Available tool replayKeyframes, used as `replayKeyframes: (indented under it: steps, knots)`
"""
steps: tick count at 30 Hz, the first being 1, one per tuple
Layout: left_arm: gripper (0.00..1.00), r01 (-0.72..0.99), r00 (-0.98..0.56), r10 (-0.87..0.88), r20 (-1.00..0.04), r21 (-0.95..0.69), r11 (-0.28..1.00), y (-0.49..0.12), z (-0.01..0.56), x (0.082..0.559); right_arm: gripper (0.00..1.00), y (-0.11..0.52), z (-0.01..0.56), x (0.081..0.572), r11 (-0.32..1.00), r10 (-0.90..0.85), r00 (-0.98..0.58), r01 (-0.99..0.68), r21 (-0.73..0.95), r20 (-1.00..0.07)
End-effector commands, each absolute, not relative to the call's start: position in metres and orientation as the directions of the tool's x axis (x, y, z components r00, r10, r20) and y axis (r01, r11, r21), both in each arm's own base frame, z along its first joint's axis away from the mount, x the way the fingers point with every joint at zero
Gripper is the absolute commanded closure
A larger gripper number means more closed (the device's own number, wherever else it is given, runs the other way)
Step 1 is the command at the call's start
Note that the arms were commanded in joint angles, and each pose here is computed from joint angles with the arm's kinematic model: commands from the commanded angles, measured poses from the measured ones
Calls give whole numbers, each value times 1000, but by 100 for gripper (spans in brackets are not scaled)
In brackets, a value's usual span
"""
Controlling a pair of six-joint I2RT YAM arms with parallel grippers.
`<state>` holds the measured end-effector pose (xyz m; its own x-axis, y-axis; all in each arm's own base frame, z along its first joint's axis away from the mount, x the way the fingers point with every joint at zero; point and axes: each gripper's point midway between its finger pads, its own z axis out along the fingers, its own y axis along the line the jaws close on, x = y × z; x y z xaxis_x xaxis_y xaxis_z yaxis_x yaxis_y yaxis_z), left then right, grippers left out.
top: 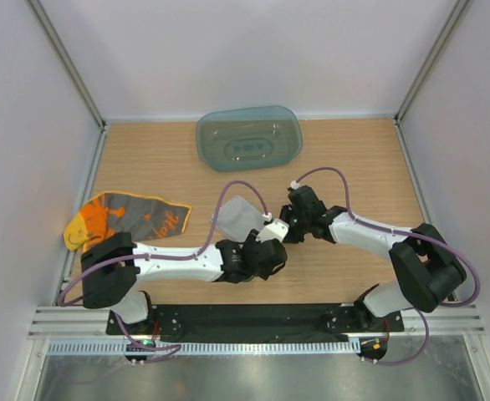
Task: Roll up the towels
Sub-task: Roll the towel
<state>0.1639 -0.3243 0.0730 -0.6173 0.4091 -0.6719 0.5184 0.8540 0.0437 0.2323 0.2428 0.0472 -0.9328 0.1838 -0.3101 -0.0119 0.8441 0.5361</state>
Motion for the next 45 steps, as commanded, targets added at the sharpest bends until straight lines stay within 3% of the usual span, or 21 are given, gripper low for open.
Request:
replayKeyframes:
  steps: [1, 14, 26, 29, 34, 39, 45]
  knots:
    - [45, 590, -513, 427, -745, 55, 805, -354, 84, 176, 91, 246, 54, 233, 849, 154, -940, -32, 527, -305]
    - [47, 600, -487, 481, -730, 121, 791, -360, 47, 182, 91, 250, 56, 226, 841, 131, -957, -32, 540, -261]
    - [53, 554, -540, 483, -689, 141, 820, -328, 10, 174, 92, 247, 58, 227, 823, 149, -964, -3, 568, -222]
    - [59, 554, -545, 487, -682, 143, 820, -326, 5, 173, 92, 247, 58, 226, 821, 149, -965, -1, 571, -215]
    - [86, 553, -544, 482, -687, 139, 821, -328, 8, 174, 92, 244, 53, 224, 827, 152, -968, 12, 562, -201]
    - [92, 568, -566, 455, -688, 74, 819, -330, 18, 169, 84, 229, 47, 231, 868, 165, -959, 32, 495, -229]
    - [98, 569, -638, 371, -675, -87, 818, -338, 37, 166, 66, 210, 38, 243, 903, 182, -951, 60, 426, -252]
